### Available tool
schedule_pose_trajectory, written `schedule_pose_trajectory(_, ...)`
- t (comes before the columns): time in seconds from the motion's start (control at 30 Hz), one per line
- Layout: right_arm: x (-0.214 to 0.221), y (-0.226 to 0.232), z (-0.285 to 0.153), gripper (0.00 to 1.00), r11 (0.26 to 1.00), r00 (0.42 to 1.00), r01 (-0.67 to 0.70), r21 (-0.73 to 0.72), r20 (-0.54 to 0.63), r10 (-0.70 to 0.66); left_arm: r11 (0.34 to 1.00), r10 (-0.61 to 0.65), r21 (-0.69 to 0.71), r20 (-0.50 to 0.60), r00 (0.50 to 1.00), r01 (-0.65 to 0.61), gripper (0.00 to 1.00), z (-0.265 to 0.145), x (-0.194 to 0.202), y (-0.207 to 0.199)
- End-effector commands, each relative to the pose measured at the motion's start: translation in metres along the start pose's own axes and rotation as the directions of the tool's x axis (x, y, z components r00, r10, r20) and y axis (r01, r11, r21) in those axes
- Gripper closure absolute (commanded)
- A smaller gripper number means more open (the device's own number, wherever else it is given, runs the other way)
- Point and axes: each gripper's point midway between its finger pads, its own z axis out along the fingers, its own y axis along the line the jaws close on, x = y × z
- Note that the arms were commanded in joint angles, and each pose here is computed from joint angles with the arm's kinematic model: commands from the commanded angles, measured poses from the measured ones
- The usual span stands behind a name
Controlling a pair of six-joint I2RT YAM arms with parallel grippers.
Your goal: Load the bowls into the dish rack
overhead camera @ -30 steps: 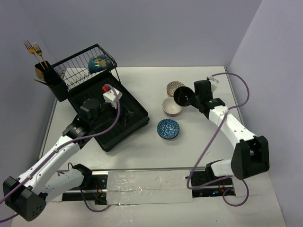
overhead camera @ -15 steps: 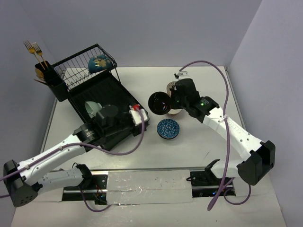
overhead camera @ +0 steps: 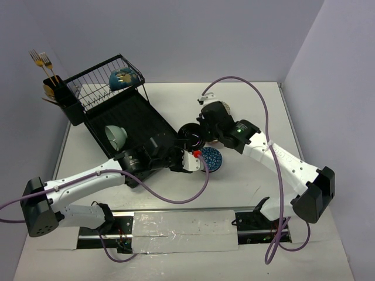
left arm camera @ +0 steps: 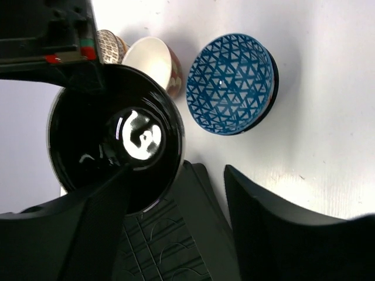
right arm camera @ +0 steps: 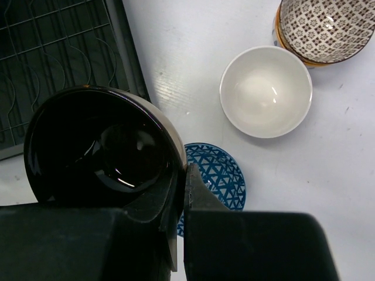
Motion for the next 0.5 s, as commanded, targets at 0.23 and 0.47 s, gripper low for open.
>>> schedule_pose_trajectory(0.23,-0.04,0.004,-0.013,1.0,0.999,0.993,0.006,0.031,0.117,-0.01,0.996,0.041,0.08,-0.057,0.998,-0.036,0.53,0.008,-0.002,-0.002)
schedule_pose_trajectory(0.47,-0.039,0.013,-0.014,1.0,0.999,0.994,0.033,0.03,0.105,-0.035,0.996,0.036,0.089,-0.091,0.995,-0.028,0.6,0.014,0.004,-0.002)
